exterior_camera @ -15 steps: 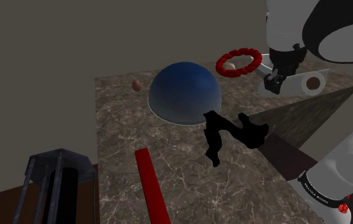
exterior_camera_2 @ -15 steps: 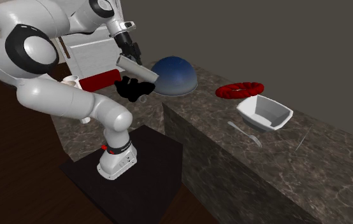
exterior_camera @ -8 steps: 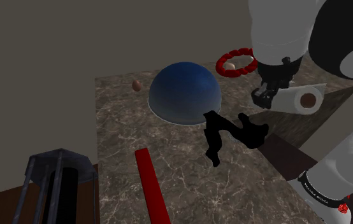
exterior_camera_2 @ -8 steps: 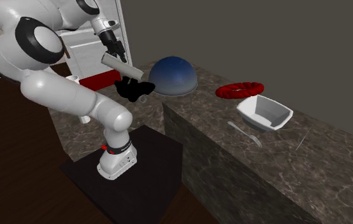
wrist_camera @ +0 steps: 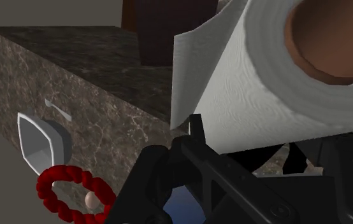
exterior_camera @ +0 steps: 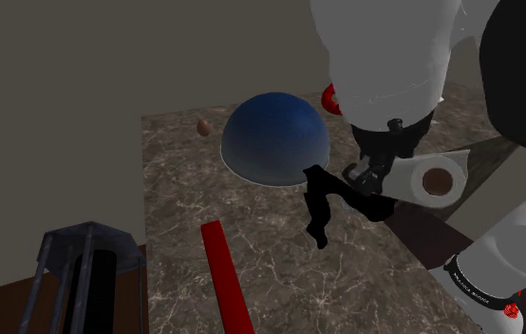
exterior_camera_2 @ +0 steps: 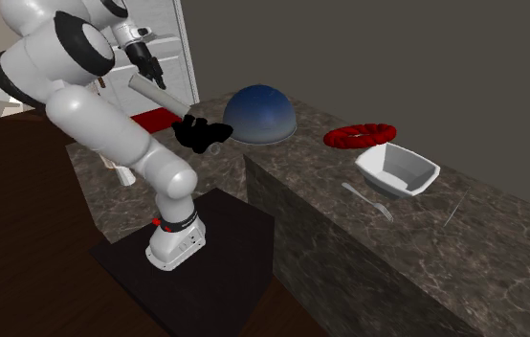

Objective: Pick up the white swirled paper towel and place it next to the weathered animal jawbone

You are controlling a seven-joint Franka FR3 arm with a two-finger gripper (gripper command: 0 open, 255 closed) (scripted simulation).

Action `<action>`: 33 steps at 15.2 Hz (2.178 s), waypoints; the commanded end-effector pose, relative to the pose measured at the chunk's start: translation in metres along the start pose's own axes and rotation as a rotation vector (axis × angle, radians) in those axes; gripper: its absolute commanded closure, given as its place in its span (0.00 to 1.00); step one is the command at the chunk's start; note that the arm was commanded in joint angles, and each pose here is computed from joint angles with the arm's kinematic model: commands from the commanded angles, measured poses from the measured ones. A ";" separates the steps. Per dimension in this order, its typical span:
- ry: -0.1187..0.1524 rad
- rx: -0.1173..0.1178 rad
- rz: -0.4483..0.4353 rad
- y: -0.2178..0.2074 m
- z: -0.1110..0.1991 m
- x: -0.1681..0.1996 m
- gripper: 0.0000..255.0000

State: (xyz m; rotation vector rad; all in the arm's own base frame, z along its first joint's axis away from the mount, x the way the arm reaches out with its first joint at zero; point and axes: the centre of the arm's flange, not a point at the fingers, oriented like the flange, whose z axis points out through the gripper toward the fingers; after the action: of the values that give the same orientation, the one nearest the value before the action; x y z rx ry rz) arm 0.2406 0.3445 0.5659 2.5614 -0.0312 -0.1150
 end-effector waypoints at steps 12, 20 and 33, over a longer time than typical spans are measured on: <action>-0.001 0.002 0.001 -0.141 -0.089 -0.039 1.00; -0.001 0.002 0.001 -0.179 -0.069 -0.041 1.00; -0.001 0.002 0.001 -0.216 -0.012 -0.036 1.00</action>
State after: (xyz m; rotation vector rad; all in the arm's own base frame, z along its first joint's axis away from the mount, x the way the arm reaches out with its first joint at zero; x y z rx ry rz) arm 0.2046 0.5348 0.4657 2.5627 -0.0334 -0.1156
